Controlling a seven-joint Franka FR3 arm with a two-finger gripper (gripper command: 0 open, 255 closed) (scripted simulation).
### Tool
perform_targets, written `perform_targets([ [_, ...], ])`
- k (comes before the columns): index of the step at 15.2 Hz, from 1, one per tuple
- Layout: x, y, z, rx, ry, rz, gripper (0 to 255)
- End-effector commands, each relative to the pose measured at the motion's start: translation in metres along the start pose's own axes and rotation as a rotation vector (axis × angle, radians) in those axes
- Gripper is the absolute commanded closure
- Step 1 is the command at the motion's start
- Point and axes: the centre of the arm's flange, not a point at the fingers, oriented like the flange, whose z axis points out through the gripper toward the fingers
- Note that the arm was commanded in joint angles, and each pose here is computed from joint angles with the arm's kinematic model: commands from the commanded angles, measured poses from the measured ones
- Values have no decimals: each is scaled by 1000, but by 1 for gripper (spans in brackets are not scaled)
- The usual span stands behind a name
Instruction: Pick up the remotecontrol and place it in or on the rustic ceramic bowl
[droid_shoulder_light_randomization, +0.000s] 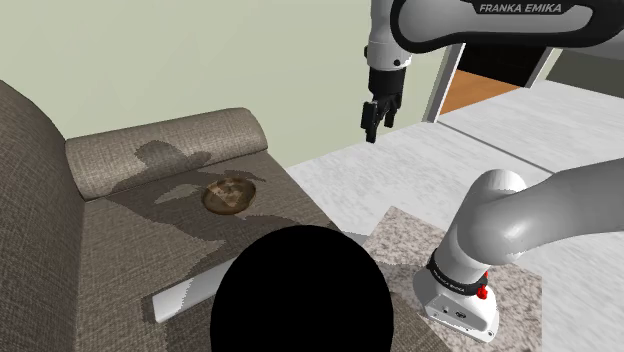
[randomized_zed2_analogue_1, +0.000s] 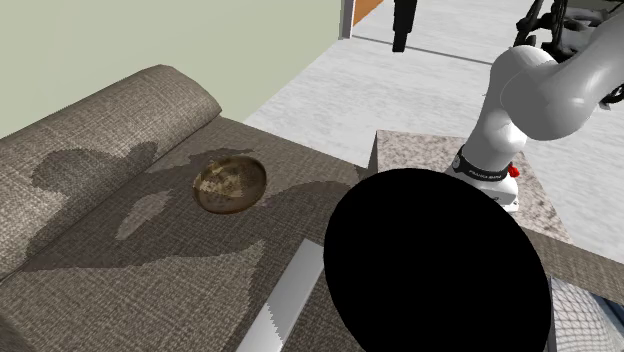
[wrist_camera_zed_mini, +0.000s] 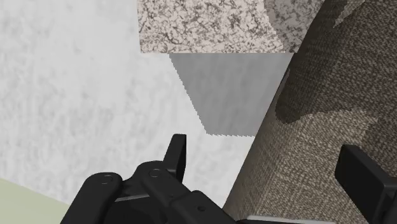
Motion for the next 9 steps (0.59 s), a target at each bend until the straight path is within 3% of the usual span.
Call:
perform_targets([
  [1, 0, 0, 0, 0, 0, 0, 0],
  [9, 63, -74, 33, 8, 19, -212, 0],
])
